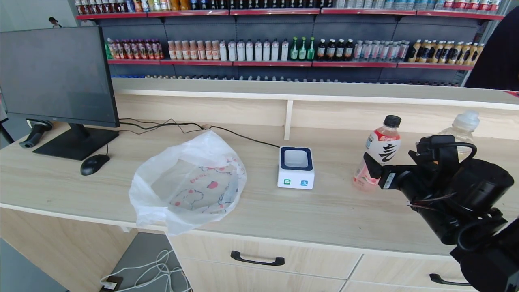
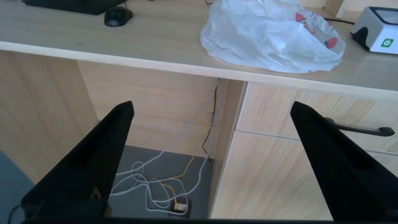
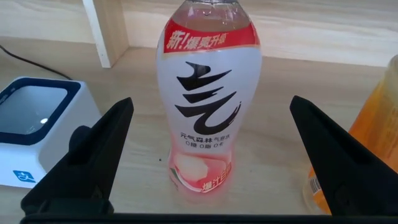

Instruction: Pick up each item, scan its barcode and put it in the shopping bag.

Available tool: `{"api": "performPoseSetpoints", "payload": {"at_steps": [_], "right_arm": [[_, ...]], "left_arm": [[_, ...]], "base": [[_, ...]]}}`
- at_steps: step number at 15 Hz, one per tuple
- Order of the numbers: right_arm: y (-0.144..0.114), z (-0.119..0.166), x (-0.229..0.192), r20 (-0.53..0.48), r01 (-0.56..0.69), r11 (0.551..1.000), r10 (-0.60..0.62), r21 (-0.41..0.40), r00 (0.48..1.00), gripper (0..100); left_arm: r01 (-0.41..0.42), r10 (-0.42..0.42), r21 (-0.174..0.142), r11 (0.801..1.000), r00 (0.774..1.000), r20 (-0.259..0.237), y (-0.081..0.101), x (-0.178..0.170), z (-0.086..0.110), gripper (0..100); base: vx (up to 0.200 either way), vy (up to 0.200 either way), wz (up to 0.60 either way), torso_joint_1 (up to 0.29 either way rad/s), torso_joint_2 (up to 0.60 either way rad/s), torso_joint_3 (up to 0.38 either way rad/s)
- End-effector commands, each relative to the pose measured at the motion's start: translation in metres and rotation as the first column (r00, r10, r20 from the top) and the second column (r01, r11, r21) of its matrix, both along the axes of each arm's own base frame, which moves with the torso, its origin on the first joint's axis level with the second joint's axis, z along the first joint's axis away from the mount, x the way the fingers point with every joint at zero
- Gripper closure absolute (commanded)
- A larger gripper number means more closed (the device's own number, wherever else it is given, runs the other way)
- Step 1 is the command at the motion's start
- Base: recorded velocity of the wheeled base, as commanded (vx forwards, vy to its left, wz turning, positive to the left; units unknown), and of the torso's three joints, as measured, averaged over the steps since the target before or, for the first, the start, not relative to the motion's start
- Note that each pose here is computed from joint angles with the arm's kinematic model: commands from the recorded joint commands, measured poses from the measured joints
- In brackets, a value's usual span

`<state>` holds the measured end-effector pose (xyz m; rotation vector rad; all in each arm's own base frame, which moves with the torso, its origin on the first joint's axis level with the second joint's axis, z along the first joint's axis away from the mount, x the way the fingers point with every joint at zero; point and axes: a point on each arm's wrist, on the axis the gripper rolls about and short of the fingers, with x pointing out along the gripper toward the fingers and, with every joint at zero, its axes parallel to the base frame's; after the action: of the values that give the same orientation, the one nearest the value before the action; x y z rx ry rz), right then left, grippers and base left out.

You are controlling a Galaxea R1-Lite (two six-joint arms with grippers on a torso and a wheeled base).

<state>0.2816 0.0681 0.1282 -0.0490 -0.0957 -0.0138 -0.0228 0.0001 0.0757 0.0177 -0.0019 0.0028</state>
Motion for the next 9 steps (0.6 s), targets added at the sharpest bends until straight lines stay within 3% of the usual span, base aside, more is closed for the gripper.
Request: {"api": "performPoseSetpoints", "payload": {"at_steps": [1, 9], "right_arm": [[-0.003, -0.007, 0.006, -0.02, 0.001, 1.0, -0.001, -0.007, 1.0, 0], [-0.007, -0.02, 0.029, -0.034, 0.028, 1.0, -0.029, -0.012, 0.999, 0]], "left_arm": [[0.0, 0.0, 0.001, 1.0, 1.0, 0.001, 0.0, 0.0, 0.0, 0], [0.0, 0.0, 0.004, 1.0, 1.0, 0.0, 0.0, 0.0, 0.0, 0]], "base": [[0.0, 0.0, 0.0, 0.0, 0.0, 0.0], [0.0, 0.0, 0.0, 0.0, 0.0, 0.0]]}}
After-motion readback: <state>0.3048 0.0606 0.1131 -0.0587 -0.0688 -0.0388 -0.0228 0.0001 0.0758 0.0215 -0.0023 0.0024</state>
